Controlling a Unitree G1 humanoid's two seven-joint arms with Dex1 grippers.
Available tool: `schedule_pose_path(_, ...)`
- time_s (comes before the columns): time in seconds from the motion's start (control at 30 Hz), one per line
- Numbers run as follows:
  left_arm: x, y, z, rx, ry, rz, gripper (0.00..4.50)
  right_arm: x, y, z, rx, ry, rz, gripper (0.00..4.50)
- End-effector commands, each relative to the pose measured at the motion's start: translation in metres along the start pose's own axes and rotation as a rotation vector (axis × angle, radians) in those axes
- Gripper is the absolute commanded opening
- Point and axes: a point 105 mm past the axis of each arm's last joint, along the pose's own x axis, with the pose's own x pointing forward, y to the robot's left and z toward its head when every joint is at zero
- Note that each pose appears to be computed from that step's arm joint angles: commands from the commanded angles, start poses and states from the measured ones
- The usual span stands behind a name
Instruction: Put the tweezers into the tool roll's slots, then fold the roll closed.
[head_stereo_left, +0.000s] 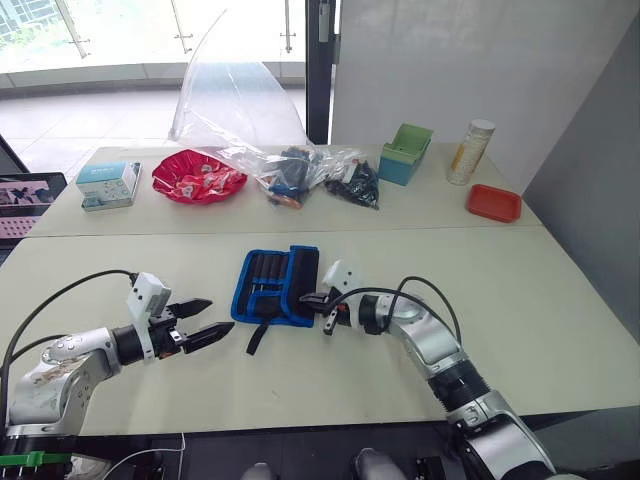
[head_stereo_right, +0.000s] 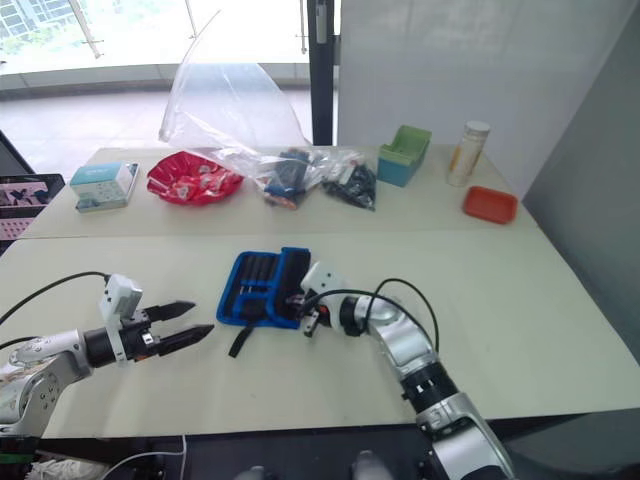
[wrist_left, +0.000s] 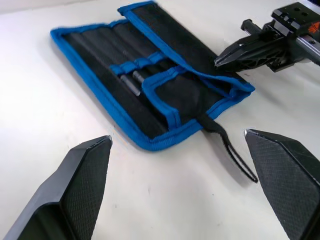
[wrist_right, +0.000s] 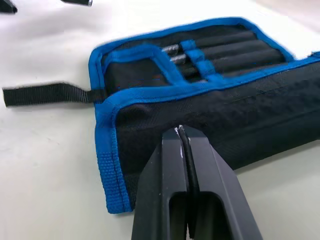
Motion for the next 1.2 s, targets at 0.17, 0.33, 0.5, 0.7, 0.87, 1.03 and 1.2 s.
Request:
schedule_pose_path(0.17,0.01,0.007,-0.003,-0.105,-0.006,0.05,4.5,0.007,0.006,-0.011,0.007,0.052,0.01,0.04)
schedule_pose_path(0.33,0.026,0.004,-0.009,-0.176,0.014,0.046,4.5,0.006,0.004,-0.012,0.007,0.05,-0.006,0.04)
schedule_pose_path(0.5,0.042,0.006,-0.016,-0.311,0.046,0.051,3.96,0.005,0.003,-0.013,0.005,0.054,-0.019,0.0)
schedule_pose_path(0.7,0.059,-0.006,-0.008,-0.394,0.027,-0.039,2.04,0.004,0.003,-0.015,0.002,0.062,-0.027,0.0)
schedule_pose_path(0.87,0.062,-0.003,0.001,-0.402,0.005,-0.04,0.39,0.002,0.004,-0.018,0.005,0.066,-0.032,0.0)
schedule_pose_path(1.03,0.062,0.001,0.007,-0.4,-0.022,-0.03,0.03,0.002,0.004,-0.019,0.007,0.07,-0.036,0.0)
schedule_pose_path(1.2,0.064,-0.001,0.028,-0.35,-0.108,-0.063,0.03,0.001,0.005,-0.021,0.014,0.077,-0.037,0.0)
